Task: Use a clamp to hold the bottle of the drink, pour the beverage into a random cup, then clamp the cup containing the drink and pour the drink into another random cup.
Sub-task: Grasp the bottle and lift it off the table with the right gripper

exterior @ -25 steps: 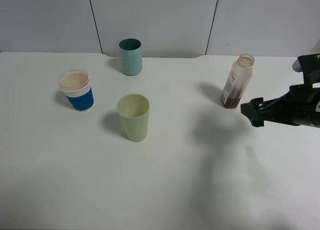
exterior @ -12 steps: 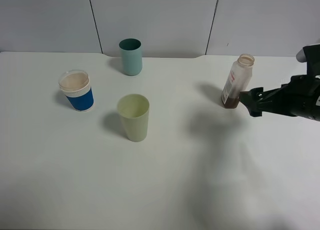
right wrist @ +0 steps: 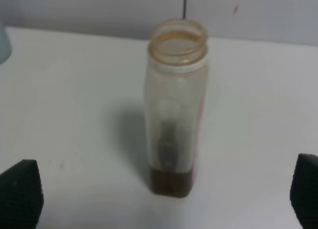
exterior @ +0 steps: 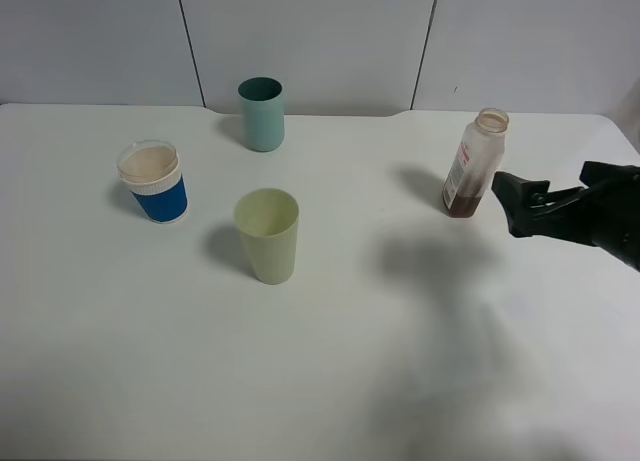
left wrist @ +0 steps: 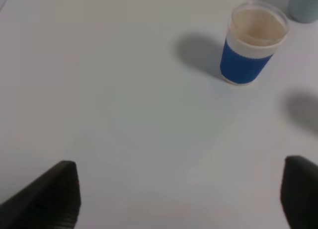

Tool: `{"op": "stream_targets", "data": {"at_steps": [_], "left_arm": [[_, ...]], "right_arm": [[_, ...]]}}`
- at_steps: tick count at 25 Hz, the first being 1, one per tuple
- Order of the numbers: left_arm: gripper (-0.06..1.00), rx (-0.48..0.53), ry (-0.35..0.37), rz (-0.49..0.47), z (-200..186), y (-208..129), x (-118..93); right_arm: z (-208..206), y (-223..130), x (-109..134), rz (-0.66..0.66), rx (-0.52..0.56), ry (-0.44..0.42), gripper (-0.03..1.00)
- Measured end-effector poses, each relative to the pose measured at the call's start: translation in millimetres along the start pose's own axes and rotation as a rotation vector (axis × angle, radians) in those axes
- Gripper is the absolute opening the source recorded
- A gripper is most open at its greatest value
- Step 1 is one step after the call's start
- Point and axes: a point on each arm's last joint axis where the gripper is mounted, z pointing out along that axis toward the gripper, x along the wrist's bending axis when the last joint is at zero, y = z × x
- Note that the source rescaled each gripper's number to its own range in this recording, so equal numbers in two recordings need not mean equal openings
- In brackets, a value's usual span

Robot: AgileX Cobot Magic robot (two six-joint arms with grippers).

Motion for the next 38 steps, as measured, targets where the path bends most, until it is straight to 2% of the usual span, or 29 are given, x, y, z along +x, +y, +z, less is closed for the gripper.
{"op": "stream_targets", "data": {"at_steps": [4, 7, 12, 18, 22, 25, 38], "left_arm": [[0.88, 0.0, 0.0, 0.0, 0, 0, 0], [0.88, 0.0, 0.0, 0.0, 0, 0, 0], [0.88, 0.0, 0.0, 0.0, 0, 0, 0], [0.88, 0.0, 0.0, 0.0, 0, 0, 0], [0.88, 0.0, 0.0, 0.0, 0, 0, 0], [0.88, 0.0, 0.0, 0.0, 0, 0, 0], [0.88, 0.0, 0.0, 0.0, 0, 0, 0]], "right_arm": [[-3, -3, -7, 0.032, -0.01, -0.079, 1.0], [-2, -4, -9, 0.042, -0.013, -0.102, 1.0], [14, -24, -10, 0.019, 0.071, -0.118, 1.0], [34, -57, -7, -0.036, 0.125, -0.092, 1.0], [43, -84, -4, -0.051, 0.253, -0.059, 0.97], [50, -94, -3, -0.055, 0.288, -0.046, 0.94], [90, -74, 0, -0.062, 0.145, -0.027, 0.94]]}}
